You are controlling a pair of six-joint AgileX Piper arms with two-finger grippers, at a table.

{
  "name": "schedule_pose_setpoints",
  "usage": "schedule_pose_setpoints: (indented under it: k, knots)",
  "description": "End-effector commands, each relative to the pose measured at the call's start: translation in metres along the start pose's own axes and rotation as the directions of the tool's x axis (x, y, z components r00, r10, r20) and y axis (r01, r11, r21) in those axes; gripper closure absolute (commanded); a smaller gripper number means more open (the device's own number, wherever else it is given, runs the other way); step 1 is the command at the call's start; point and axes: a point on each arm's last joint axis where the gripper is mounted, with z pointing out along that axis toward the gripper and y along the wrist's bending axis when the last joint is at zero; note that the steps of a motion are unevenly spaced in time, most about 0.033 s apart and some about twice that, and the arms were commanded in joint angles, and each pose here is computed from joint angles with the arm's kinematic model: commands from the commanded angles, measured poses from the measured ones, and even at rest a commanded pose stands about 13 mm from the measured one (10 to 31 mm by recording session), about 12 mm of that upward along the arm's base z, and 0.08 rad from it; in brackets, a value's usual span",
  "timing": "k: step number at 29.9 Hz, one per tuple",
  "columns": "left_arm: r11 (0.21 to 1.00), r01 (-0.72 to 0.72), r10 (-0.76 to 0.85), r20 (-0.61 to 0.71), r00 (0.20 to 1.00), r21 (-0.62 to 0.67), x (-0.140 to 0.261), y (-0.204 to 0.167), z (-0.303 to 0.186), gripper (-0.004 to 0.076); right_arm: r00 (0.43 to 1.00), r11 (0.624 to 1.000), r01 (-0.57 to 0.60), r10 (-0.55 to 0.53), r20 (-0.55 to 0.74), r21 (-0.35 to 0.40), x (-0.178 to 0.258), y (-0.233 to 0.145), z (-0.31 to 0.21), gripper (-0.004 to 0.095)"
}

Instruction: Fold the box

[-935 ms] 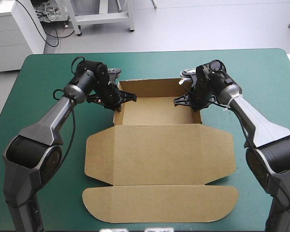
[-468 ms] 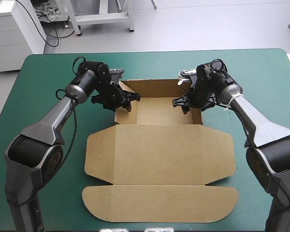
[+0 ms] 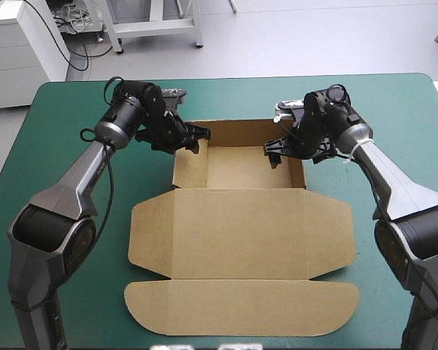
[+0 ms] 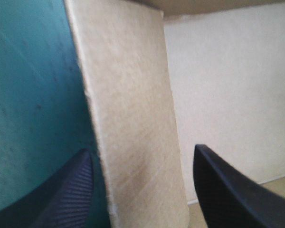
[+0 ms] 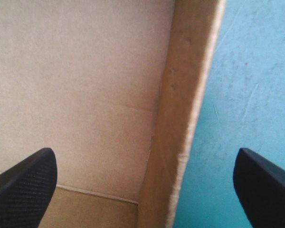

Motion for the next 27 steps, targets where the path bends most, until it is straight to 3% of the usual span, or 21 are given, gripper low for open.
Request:
schedule_pose_setpoints:
  k: [1,8,10,12,16,27]
  knots:
    - [0.999,-0.034,0.032,0.144,0.989,0.016,-0.006,-0.011,-0.061,0.0284,0.985,1.0,0.006,-0.001,0.171,-0.027,-0.009,0.001,-0.056,-0.0018]
    - [0.99,-0.112,0.079,0.324,0.943,0.084,-0.011,-0.026,-0.122,0.0286,0.953,0.999,0.03,-0.02,0.303,-0.029,0.005,0.001,-0.115,-0.0018]
    - [0.982,-0.173,0.133,0.354,0.926,0.082,-0.006,-0.029,-0.137,0.0323,0.949,0.999,0.035,-0.027,0.315,-0.02,0.014,0.0,-0.125,-0.0018]
    - [0.975,-0.208,0.165,0.384,0.908,0.073,-0.001,-0.03,-0.152,0.0413,0.945,0.999,0.037,-0.037,0.325,0.005,0.024,-0.003,-0.134,-0.0018]
    - [0.966,-0.253,0.205,0.453,0.868,0.048,0.013,-0.031,-0.186,0.0713,0.945,0.999,0.038,-0.043,0.323,0.022,0.047,-0.007,-0.145,-0.0018]
    - [0.956,-0.289,0.266,0.536,0.801,-0.043,0.088,-0.018,-0.259,0.0731,0.94,0.999,0.045,-0.05,0.338,0.023,0.062,-0.008,-0.156,-0.0018]
